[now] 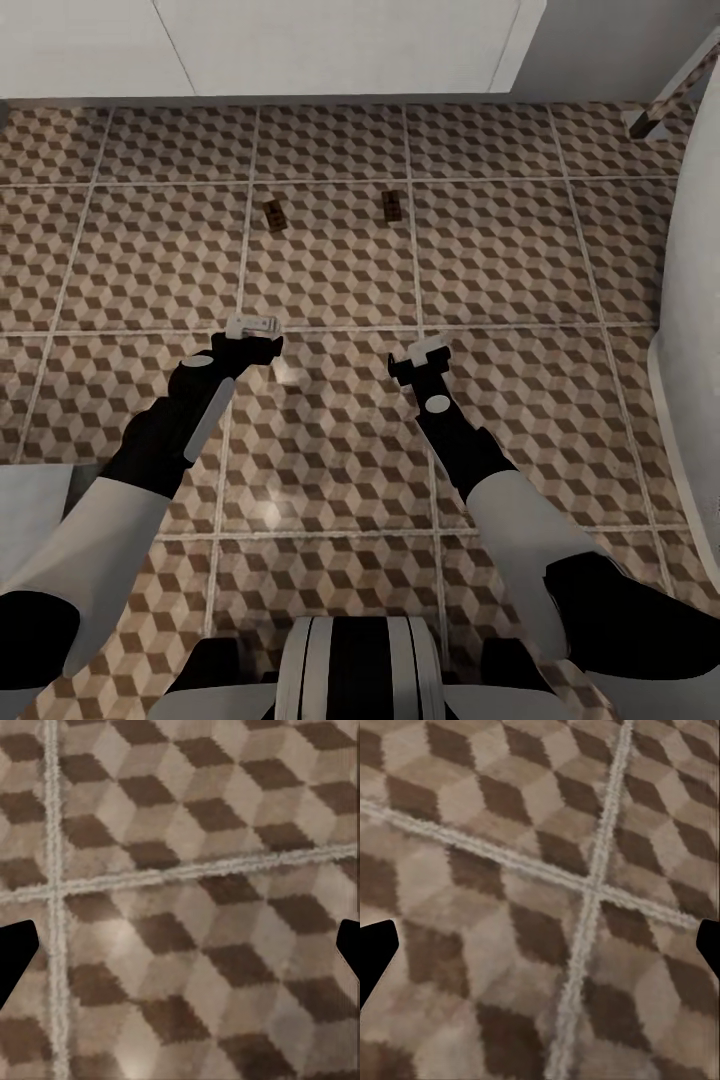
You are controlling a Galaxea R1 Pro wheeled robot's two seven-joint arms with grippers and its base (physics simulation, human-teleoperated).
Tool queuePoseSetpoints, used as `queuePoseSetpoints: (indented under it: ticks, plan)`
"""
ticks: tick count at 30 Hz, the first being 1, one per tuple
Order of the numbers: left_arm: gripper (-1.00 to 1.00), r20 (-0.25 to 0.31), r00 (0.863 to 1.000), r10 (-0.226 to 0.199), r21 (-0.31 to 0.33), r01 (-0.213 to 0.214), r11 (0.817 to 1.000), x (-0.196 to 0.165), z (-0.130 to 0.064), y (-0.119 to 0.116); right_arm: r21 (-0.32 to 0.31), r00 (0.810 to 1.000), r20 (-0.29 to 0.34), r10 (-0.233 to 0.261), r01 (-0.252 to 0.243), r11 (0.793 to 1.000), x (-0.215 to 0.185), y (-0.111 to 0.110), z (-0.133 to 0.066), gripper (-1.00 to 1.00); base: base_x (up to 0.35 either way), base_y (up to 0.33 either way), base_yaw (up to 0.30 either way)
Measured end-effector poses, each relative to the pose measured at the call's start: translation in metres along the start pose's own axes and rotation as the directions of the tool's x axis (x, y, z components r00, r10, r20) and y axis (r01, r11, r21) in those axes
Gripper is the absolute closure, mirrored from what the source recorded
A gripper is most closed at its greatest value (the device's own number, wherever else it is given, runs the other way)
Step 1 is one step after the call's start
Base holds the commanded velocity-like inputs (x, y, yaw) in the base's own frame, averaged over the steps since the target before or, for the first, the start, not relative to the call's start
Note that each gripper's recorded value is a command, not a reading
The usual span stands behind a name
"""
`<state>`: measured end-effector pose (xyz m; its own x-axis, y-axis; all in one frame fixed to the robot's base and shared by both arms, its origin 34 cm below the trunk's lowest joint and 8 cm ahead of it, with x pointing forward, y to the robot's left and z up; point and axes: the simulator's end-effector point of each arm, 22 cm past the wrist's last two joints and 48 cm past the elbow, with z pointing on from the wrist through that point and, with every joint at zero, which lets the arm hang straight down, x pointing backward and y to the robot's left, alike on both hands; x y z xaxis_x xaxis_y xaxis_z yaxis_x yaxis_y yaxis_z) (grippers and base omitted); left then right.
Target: Take the four mousetraps from the cabinet in the bathroom and place them on the bathroom floor. Make sure all four end up on the same floor surface, and ensure that at least two of them are either under or directly next to the same bathroom sink.
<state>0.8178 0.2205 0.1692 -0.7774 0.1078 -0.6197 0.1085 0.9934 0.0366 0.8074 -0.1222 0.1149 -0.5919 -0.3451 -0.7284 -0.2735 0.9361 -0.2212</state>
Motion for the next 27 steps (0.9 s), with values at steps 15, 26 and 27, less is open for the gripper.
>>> queuePoseSetpoints:
  ticks: [15, 26, 27]
  plan:
    - [-1.00, 0.053, 0.999, 0.004, -0.008, -0.004, 1.000, -0.041, -0.025, 0.005, 0.025, 0.998, 0.060, -0.003, 0.002, 1.000, -0.048, -0.018, -0.014, -1.00, 0.000, 0.000, 0.000]
    - [-1.00, 0.098, 0.995, 0.006, -0.013, -0.005, 1.000, -0.072, -0.045, 0.007, 0.041, 0.995, 0.103, -0.007, 0.003, 0.999, -0.083, -0.030, -0.026, -1.00, 0.000, 0.000, 0.000]
    - [-1.00, 0.101, 0.995, 0.006, -0.014, -0.005, 1.000, -0.075, -0.047, 0.008, 0.043, 0.994, 0.107, -0.008, 0.003, 0.999, -0.086, -0.031, -0.027, -1.00, 0.000, 0.000, 0.000]
